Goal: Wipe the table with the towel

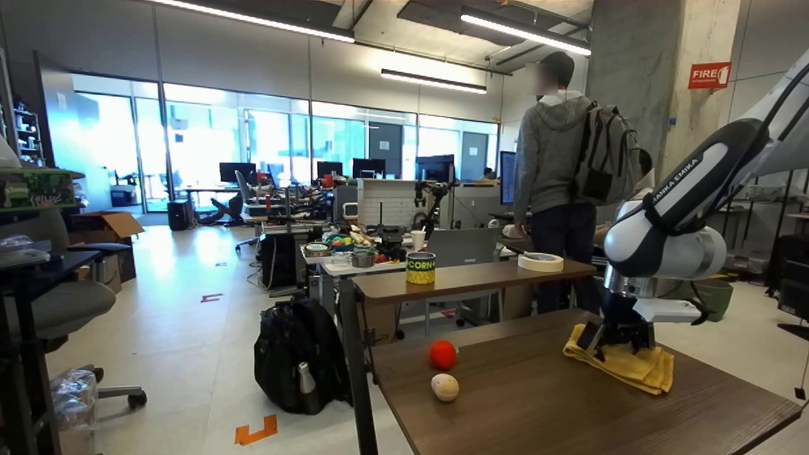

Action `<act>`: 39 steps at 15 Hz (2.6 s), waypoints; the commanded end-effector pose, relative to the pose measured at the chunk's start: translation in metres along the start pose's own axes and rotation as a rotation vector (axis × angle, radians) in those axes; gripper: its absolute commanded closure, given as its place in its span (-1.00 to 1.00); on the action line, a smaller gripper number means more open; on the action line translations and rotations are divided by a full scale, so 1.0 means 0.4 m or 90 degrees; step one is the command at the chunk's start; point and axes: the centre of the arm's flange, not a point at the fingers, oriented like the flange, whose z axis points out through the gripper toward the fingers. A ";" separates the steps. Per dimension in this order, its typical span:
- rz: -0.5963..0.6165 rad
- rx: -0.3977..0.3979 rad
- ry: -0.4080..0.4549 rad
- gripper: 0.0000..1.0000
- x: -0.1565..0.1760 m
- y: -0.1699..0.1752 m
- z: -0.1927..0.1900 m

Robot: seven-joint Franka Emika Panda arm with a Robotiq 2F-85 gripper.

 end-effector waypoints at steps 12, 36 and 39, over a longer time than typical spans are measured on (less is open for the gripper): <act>0.006 -0.058 -0.137 -1.00 -0.049 0.044 0.028; 0.154 -0.091 -0.136 -1.00 0.015 0.309 0.107; 0.211 -0.052 -0.098 -1.00 0.093 0.327 0.092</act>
